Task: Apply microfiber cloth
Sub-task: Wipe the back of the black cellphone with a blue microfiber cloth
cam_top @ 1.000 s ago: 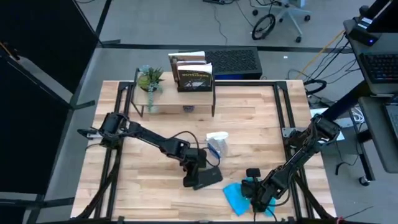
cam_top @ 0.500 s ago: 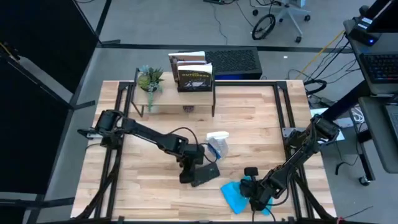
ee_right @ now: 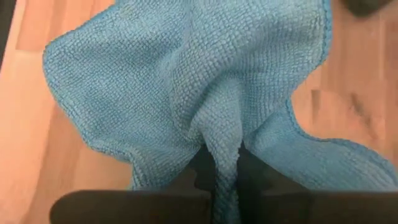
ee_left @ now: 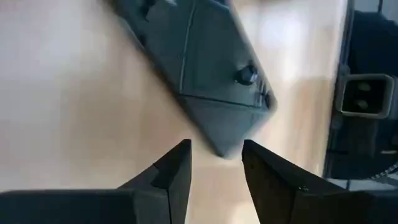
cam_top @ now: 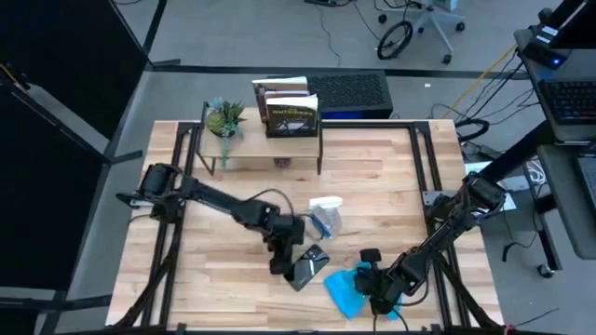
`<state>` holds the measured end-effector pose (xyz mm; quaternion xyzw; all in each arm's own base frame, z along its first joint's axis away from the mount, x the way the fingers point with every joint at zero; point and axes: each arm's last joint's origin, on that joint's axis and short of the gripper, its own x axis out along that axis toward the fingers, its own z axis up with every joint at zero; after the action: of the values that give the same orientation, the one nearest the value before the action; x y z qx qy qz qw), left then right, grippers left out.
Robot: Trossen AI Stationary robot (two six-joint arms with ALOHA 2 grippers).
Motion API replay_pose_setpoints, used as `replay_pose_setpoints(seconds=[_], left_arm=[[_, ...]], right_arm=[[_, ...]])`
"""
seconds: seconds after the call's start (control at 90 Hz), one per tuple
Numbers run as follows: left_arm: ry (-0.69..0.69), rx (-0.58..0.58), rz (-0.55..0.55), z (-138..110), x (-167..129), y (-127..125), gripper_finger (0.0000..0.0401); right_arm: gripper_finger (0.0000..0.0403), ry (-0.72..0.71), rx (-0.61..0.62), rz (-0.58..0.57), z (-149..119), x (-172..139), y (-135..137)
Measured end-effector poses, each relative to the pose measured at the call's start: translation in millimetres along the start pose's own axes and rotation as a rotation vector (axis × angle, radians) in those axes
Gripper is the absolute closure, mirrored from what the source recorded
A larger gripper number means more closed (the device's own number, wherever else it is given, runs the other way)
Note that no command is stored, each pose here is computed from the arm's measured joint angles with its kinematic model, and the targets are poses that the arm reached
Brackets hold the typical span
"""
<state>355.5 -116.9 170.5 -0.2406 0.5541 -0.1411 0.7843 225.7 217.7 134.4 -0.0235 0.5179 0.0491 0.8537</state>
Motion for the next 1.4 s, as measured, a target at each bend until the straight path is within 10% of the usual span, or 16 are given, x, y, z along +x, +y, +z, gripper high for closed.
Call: replay_pose_setpoints(seconds=[0.411,0.833,1.4], left_arm=[[-0.334,0.25,0.229,-45.2,29.7,-83.9,0.0276],[-0.288,0.285,0.281,-42.3,51.4,-63.6,0.0276],[-0.294,0.273,0.272,-40.7,51.2,-63.0,0.0276]], right_arm=[[0.0397,-0.208,-0.064,-0.04,81.6,0.6,-43.2],[0.0397,-0.206,-0.113,-0.023,138.8,41.3,-61.7],[0.0397,-0.1,-0.03,-0.011,135.0,68.0,-77.2]])
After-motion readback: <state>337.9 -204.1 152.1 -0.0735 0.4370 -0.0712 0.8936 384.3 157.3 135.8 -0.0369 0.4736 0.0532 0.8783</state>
